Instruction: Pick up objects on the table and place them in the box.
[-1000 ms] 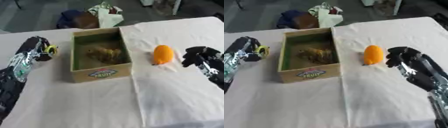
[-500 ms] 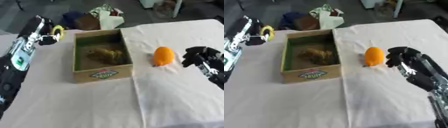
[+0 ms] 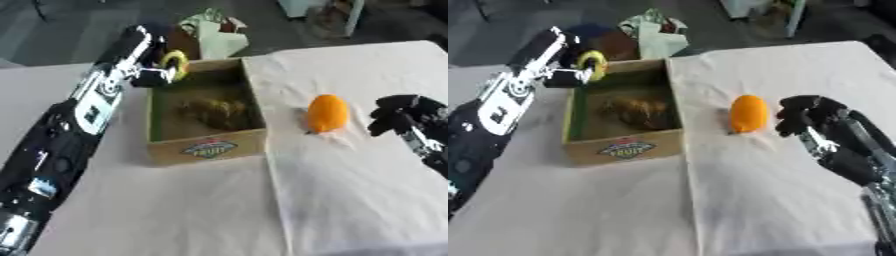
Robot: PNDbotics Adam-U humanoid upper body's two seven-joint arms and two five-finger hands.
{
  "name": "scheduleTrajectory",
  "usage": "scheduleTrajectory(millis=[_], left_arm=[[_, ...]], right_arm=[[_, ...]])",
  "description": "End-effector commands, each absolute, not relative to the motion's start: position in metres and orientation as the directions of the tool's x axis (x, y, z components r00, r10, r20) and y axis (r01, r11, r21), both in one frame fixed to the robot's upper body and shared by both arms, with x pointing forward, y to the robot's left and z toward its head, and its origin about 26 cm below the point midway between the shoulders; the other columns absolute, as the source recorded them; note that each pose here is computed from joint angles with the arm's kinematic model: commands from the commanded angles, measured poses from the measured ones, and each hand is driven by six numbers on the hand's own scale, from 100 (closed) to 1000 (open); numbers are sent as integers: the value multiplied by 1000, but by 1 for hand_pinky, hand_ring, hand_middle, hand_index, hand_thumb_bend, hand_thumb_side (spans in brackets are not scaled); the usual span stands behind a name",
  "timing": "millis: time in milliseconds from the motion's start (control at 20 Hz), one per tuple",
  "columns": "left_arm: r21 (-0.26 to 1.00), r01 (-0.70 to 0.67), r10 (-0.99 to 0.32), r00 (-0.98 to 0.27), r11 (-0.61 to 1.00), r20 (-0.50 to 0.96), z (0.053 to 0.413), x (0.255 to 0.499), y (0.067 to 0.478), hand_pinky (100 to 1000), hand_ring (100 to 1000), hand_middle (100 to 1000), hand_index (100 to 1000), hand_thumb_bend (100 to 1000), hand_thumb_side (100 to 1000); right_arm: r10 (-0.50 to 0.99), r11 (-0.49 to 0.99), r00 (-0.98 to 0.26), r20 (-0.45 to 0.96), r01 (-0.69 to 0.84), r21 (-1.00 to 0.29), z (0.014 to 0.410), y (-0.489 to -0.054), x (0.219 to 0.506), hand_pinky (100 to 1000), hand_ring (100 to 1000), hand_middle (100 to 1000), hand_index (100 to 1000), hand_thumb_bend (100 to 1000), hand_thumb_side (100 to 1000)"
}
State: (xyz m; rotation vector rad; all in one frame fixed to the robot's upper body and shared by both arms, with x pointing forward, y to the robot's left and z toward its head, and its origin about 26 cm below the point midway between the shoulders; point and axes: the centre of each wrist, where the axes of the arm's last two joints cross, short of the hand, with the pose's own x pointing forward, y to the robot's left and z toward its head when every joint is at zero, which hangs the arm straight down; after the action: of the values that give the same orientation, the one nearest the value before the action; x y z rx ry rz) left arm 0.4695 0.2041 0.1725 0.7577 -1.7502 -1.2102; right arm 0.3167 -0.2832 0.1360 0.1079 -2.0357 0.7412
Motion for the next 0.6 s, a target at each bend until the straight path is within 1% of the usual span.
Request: scheduleTrajectory(millis=[50, 100, 200, 250, 300, 350, 400, 500, 550, 600], left_arm=[[942, 4, -820, -490, 336, 295, 177, 472, 196, 435, 385, 350, 478, 100, 181], [942, 19, -817, -493, 335, 301, 174, 472, 195, 439, 394, 359, 485, 100, 184], [939, 48, -809, -495, 339, 318, 169, 472, 196, 474, 463, 435, 549, 100, 201], [938, 59, -806, -496, 341, 324, 167, 472, 197, 494, 495, 473, 585, 126, 227], [937, 64, -803, -496, 345, 330, 167, 472, 198, 523, 541, 526, 638, 217, 274], [934, 64, -800, -497, 351, 335, 167, 471, 200, 559, 591, 586, 692, 381, 381], [931, 57, -799, -496, 361, 341, 168, 470, 203, 581, 616, 619, 721, 444, 426], [921, 19, -797, -494, 388, 346, 173, 468, 209, 624, 674, 681, 768, 745, 616], [914, -2, -795, -494, 405, 351, 176, 466, 212, 633, 688, 697, 775, 798, 649], [904, -24, -791, -496, 426, 359, 179, 464, 215, 643, 707, 722, 782, 876, 719]], right_arm=[[206, 808, -581, 788, -353, -471, 144, -283, 317, 593, 609, 626, 784, 100, 536], [205, 808, -580, 788, -353, -471, 144, -283, 317, 593, 609, 626, 784, 100, 535], [205, 809, -580, 789, -354, -470, 143, -283, 317, 593, 609, 626, 784, 100, 535], [204, 809, -580, 789, -354, -470, 143, -283, 317, 593, 609, 626, 784, 100, 535], [204, 809, -580, 789, -355, -470, 143, -283, 317, 593, 609, 626, 784, 100, 535], [204, 809, -580, 789, -354, -470, 143, -283, 317, 593, 608, 626, 784, 100, 536], [204, 809, -580, 789, -354, -469, 143, -283, 317, 593, 608, 626, 784, 100, 537], [206, 811, -579, 789, -351, -469, 143, -284, 317, 593, 608, 626, 784, 100, 536], [208, 811, -578, 789, -349, -469, 143, -284, 317, 593, 608, 626, 784, 100, 536], [210, 811, -577, 789, -347, -470, 143, -285, 317, 593, 608, 626, 784, 100, 536]])
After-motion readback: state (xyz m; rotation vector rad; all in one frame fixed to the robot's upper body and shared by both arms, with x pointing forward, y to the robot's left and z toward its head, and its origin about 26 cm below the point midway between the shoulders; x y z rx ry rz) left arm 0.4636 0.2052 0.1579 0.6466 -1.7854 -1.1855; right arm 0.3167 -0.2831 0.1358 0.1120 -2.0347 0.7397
